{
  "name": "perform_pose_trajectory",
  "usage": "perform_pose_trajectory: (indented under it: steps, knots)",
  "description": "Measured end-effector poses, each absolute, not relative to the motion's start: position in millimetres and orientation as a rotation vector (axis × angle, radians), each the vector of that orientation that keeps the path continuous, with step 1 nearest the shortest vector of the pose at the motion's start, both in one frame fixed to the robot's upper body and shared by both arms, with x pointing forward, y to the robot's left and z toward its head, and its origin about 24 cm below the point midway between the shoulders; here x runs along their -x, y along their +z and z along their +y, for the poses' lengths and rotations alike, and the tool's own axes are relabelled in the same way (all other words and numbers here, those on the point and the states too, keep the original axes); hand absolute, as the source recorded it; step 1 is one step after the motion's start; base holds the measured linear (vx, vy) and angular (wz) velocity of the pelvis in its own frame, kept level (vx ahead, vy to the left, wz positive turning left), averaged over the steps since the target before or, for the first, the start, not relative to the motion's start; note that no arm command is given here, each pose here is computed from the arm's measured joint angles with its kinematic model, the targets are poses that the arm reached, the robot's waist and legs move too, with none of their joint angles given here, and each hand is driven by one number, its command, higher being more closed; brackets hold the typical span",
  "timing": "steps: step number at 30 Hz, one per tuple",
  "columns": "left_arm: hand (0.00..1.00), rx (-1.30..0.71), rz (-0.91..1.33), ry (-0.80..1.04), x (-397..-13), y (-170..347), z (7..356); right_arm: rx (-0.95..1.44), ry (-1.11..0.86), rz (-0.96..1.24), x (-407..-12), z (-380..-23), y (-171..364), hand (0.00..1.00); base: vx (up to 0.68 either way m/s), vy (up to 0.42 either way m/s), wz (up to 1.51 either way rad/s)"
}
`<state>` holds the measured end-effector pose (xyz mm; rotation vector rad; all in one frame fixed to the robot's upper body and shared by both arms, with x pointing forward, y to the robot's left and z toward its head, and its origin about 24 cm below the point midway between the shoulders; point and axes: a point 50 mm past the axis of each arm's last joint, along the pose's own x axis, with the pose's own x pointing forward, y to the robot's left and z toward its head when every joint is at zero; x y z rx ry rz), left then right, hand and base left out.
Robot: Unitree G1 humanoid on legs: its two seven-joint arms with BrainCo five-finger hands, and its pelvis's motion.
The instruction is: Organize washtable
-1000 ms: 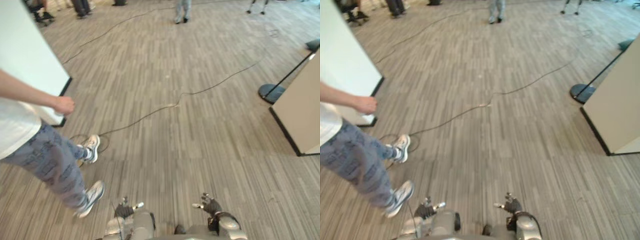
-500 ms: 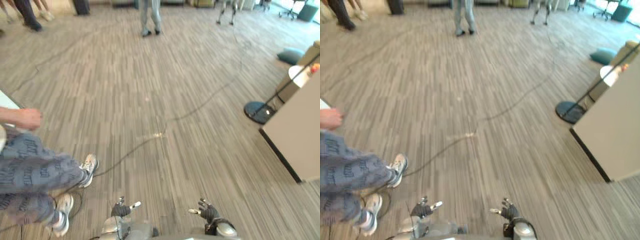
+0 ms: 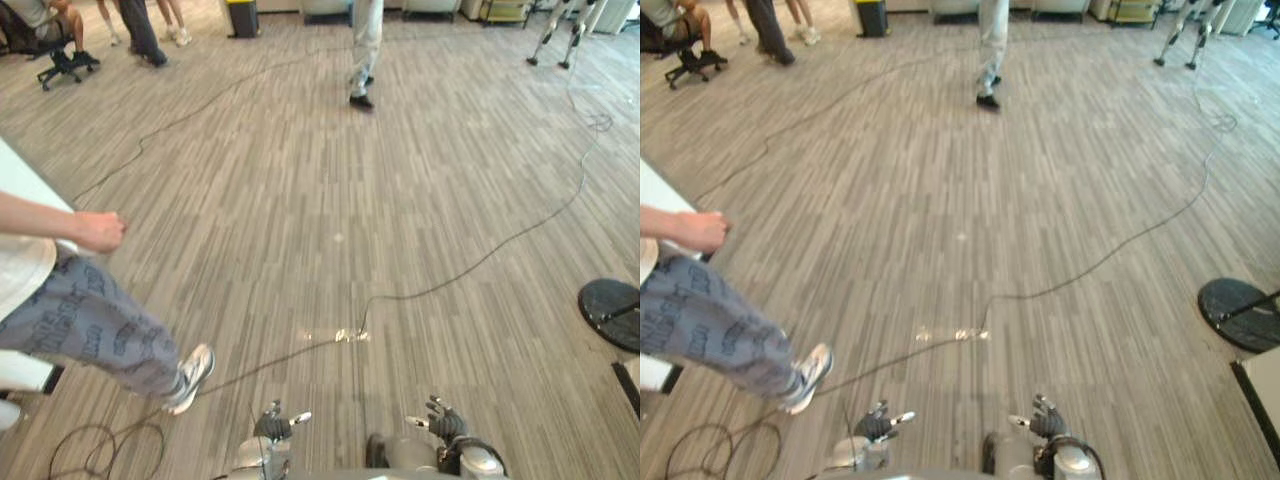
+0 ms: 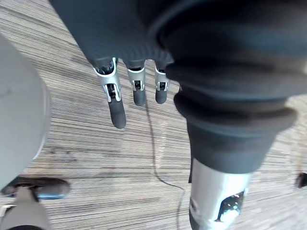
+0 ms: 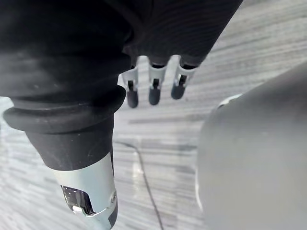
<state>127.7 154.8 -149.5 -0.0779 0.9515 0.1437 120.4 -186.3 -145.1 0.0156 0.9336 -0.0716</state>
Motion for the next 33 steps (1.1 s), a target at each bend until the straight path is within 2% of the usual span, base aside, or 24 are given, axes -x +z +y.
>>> perform_pose_trajectory:
  steps: [8,12,18,24,33]
  knots:
    - [0.0,0.058,0.887,0.121,-137.2,-142.2,152.8,-0.056,-0.067,0.94,-122.3,-174.7,-146.7,0.0,0.37,0.136,-0.37]
    - [0.0,0.049,0.897,0.182,-130.6,-143.6,170.6,-0.062,-0.031,0.969,-119.4,-158.5,-150.7,0.0,0.39,0.296,-0.61]
    - [0.0,0.017,0.954,0.188,-121.4,-149.4,181.2,-0.048,0.012,0.937,-124.8,-153.4,-148.3,0.0,0.27,0.176,-0.26]
    - [0.0,0.016,0.967,0.197,-115.7,-151.0,184.0,-0.037,0.033,0.937,-124.2,-150.1,-148.7,0.0,0.16,-0.063,0.07]
    - [0.0,0.079,1.014,0.208,-105.2,-157.5,168.8,0.006,0.032,0.983,-116.9,-162.4,-153.3,0.0,0.18,-0.102,0.12]
